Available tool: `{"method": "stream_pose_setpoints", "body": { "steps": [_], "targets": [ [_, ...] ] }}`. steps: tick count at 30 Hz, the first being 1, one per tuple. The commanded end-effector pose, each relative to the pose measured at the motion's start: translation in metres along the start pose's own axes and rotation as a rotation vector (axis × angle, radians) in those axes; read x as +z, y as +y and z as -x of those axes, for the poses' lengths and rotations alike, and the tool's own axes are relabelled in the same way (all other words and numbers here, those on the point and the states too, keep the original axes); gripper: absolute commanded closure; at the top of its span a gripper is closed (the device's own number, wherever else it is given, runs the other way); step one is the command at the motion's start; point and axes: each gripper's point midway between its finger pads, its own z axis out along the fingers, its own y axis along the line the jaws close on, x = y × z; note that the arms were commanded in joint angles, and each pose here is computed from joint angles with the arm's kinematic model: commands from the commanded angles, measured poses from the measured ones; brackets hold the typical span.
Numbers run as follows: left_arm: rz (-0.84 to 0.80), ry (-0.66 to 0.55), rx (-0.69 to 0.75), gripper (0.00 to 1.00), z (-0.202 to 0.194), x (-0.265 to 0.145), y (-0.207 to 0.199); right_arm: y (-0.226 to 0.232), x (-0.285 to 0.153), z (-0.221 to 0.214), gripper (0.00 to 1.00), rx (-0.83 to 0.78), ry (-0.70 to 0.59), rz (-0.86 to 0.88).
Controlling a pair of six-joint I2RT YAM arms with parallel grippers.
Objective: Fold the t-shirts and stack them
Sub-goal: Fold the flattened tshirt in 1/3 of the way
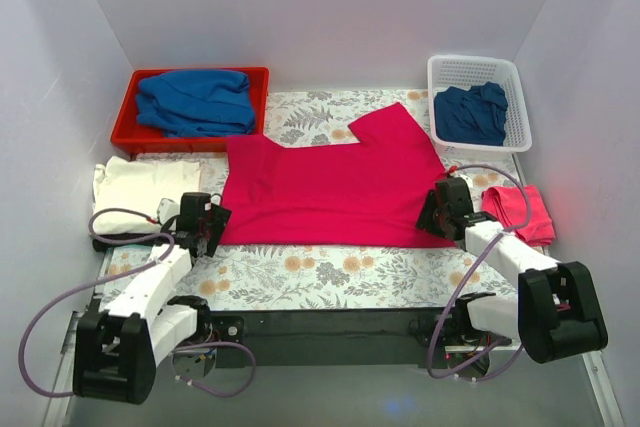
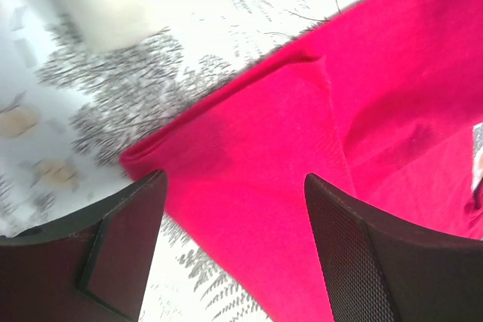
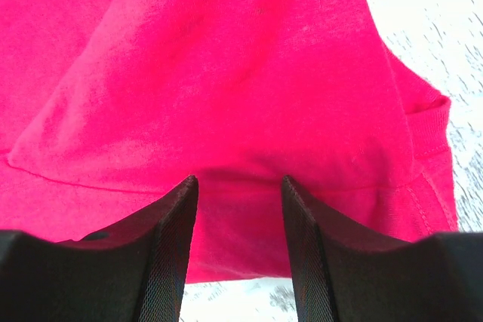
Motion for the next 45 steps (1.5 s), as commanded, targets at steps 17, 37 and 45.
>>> {"method": "stream_pose_setpoints", "body": {
  "steps": [17, 37, 45],
  "targets": [
    [-0.106, -0.009, 0.068, 0.28, 0.012, -0.031, -0.025, -0.031, -0.022, -0.034, 0.45, 0.024, 0.078, -0.095],
    [0.094, 0.081, 0.183, 0.27, -0.018, 0.018, 0.005, -0.027, -0.022, -0.027, 0.45, 0.023, 0.058, -0.086],
    [0.189, 0.048, 0.142, 0.28, -0.014, -0.007, 0.041, -0.023, -0.026, -0.029, 0.45, 0.03, 0.06, -0.057]
  ]
}}
